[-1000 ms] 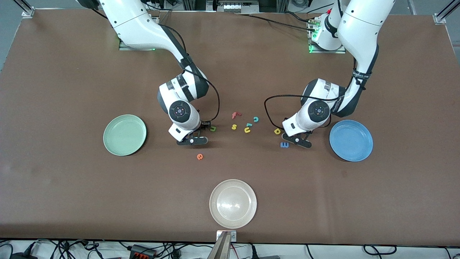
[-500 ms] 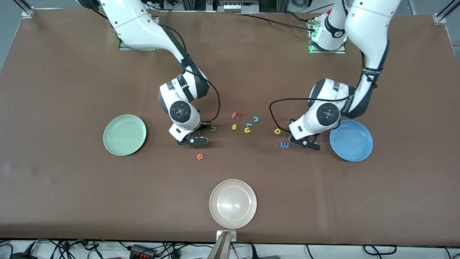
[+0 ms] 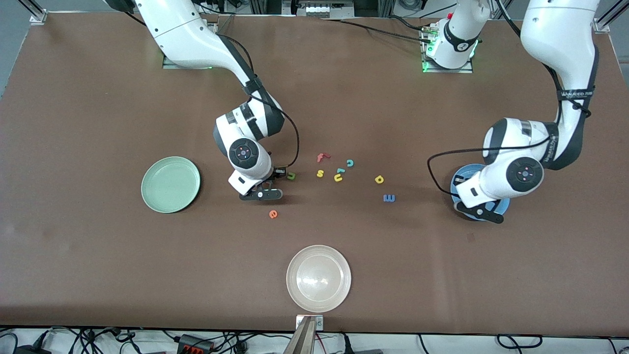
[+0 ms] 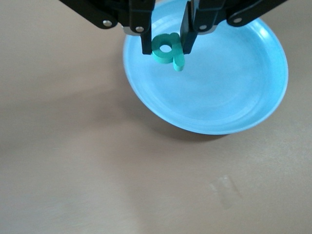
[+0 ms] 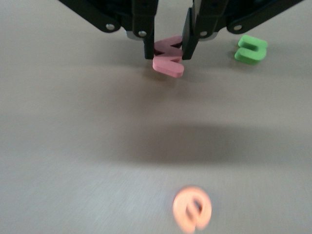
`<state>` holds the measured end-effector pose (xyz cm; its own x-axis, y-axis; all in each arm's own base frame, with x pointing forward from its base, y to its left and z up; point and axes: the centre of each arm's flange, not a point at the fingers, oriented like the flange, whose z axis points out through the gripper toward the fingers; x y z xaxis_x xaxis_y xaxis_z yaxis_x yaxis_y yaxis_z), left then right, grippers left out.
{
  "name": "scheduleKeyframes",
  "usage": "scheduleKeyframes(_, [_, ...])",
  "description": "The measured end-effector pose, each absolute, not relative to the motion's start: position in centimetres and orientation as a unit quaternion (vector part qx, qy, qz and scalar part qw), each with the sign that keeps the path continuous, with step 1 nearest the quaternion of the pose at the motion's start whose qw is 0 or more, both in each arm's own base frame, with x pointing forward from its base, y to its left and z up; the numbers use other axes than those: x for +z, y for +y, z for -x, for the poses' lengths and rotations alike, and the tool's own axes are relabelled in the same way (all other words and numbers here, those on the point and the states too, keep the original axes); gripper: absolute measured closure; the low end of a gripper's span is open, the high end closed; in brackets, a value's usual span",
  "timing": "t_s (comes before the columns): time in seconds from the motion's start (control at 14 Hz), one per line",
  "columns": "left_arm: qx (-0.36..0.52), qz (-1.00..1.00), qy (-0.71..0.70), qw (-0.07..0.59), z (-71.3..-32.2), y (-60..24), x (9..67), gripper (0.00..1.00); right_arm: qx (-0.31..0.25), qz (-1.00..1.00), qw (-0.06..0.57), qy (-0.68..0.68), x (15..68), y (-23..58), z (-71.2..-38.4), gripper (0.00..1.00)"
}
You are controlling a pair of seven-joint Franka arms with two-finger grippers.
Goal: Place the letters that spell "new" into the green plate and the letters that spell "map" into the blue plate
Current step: 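Drop the cyan b on the blue plate while the right gripper carries pink m, then release the pink m on the green plate while the left gripper returns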
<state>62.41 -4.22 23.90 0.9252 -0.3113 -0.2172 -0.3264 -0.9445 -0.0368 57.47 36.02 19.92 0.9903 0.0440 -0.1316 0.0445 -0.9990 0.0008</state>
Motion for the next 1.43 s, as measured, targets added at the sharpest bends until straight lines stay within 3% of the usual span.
scheduleKeyframes(0.14, [0.108, 0.981, 0.16, 0.032, -61.9, -3.1, 20.9, 0.68, -0.075, -0.997, 0.021, -0.001, 23.5, 31.8, -59.7, 0.74])
scheduleKeyframes(0.36, [0.113, 0.98, 0.163, 0.029, -61.6, -3.4, 19.3, 0.39, -0.106, -0.994, 0.033, -0.024, 27.9, 21.0, -62.9, 0.74])
scheduleKeyframes(0.64, [0.111, 0.977, 0.179, 0.023, -62.5, -7.6, 23.3, 0.01, -0.14, -0.988, 0.036, -0.048, 26.1, 12.9, -63.3, 0.74])
scheduleKeyframes(0.93, [0.107, 0.987, 0.123, 0.014, -61.2, -18.3, 27.1, 0.0, -0.162, -0.985, 0.039, -0.055, 23.7, 10.5, -62.6, 0.74])
scheduleKeyframes(1.29, [0.107, 0.994, -0.007, 0.005, -57.6, -27.6, 23.9, 0.0, -0.161, -0.984, 0.043, -0.067, 19.7, 8.2, -61.6, 0.73])
scheduleKeyframes(1.36, [0.104, 0.995, -0.015, 0.0, -57.1, -28.6, 22.5, 0.0, -0.159, -0.984, 0.044, -0.068, 19.1, 8.0, -61.3, 0.69])
scheduleKeyframes(1.43, [0.101, 0.995, -0.017, -0.006, -56.5, -29.4, 21.0, 0.0, -0.156, -0.984, 0.044, -0.069, 19.0, 8.0, -61.3, 0.58])
